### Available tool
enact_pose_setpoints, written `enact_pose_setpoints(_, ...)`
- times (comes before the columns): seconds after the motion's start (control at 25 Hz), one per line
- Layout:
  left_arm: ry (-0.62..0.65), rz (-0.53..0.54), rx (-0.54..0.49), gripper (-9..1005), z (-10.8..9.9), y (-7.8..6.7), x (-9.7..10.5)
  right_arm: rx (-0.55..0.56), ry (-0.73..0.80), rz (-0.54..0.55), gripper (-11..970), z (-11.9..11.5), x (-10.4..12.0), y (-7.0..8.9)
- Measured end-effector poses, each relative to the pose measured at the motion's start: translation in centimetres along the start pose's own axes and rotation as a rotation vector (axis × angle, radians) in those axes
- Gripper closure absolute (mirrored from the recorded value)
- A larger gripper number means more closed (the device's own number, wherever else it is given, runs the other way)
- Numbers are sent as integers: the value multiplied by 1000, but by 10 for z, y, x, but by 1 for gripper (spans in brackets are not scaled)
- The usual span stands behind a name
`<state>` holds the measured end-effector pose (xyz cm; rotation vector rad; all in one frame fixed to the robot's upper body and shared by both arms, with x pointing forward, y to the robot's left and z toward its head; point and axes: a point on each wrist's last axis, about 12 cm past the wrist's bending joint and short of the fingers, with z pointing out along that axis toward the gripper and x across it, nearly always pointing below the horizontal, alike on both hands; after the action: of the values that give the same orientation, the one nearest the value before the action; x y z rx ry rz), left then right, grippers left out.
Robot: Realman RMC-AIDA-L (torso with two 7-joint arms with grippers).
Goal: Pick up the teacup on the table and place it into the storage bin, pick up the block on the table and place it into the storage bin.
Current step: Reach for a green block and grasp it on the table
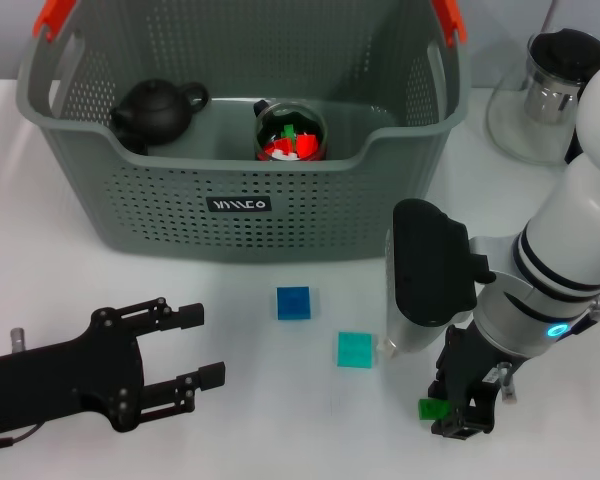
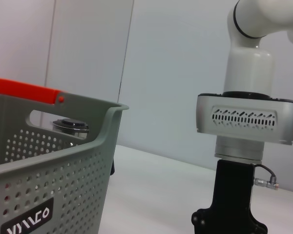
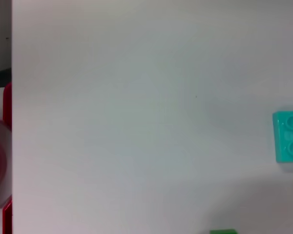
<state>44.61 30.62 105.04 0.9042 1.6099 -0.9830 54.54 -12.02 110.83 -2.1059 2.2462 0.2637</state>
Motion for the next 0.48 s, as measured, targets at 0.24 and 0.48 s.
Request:
enact_pose_setpoints(0.24,0,-3,-1,305,0,0,0,4,0,2,564,1,0,-1)
enact_pose_setpoints(0.48,0,-6,-1,305,0,0,0,-1,9,-5,621,3,0,1)
